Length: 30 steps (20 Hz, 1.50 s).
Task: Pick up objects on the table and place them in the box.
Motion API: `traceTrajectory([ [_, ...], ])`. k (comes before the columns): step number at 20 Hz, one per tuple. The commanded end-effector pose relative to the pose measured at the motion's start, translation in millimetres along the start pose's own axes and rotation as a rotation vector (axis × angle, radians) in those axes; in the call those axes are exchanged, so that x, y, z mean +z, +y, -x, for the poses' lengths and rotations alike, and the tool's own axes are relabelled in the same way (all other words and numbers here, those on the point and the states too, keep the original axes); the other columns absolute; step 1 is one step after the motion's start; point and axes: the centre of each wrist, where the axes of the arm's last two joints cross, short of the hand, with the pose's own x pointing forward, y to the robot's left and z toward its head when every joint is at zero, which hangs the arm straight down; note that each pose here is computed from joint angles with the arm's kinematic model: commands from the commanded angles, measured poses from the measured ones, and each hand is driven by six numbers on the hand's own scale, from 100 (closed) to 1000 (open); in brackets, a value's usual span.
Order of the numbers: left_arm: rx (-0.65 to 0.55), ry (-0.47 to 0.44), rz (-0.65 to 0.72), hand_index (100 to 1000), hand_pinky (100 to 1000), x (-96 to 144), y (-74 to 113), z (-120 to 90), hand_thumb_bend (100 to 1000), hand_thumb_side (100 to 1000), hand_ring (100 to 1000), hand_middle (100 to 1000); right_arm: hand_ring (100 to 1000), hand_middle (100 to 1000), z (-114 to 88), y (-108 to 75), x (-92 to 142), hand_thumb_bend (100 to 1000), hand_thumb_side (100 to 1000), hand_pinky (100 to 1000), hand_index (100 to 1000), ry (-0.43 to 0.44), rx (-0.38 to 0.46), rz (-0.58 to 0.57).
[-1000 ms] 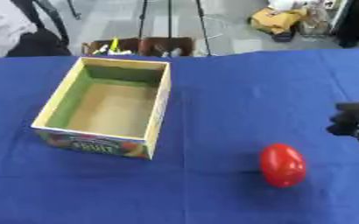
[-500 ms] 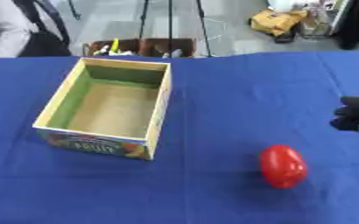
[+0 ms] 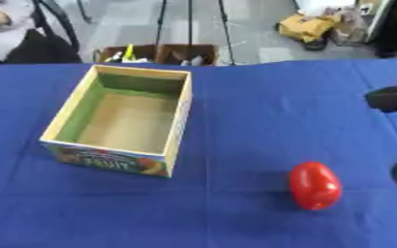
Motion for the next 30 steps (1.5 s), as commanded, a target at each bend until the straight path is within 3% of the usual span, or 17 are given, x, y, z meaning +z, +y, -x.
traceTrajectory([
  [1,-0.014,-0.034,0.011,496,296,-4.5,3.5,-7.7,100,807,287,423,799,799,-3.3,-19.4,-3.7,720,921,751,868,-0.044,0.141,-0.154],
  [4,-0.015,-0.032,0.010,495,296,-4.8,3.5,-7.9,100,808,286,423,808,806,-3.3,-24.2,-4.0,722,850,758,876,-0.055,0.186,-0.247],
  [6,-0.014,-0.033,0.012,495,297,-5.4,3.0,-8.2,100,808,286,423,809,804,-2.7,-28.4,-3.2,762,845,757,874,-0.043,0.209,-0.291],
  [7,-0.014,-0.033,0.012,495,297,-5.7,2.8,-8.4,100,808,286,424,814,803,-2.6,-30.0,-2.7,829,793,759,876,-0.035,0.221,-0.318],
  [8,-0.013,-0.034,0.012,495,297,-6.0,2.6,-8.6,100,808,286,424,814,804,-2.5,-31.0,-2.5,834,781,759,877,-0.030,0.231,-0.347],
  [9,-0.014,-0.033,0.013,495,297,-6.0,2.6,-8.6,100,808,286,424,821,808,-2.6,-32.3,-2.6,866,704,764,880,-0.027,0.241,-0.376],
  [13,-0.016,-0.033,0.016,494,297,-6.1,2.7,-8.7,100,808,286,424,837,822,-3.1,-38.5,-4.5,921,537,774,895,-0.016,0.284,-0.494],
  [18,-0.018,-0.031,0.019,494,297,-5.6,2.8,-8.4,100,808,285,423,845,828,-3.9,-47.5,-7.9,886,528,778,913,-0.001,0.309,-0.554],
  [30,-0.016,-0.026,0.036,493,297,-4.4,1.7,-7.9,100,808,285,423,838,822,-9.2,-57.7,-23.3,851,630,770,909,0.029,0.332,-0.472],
])
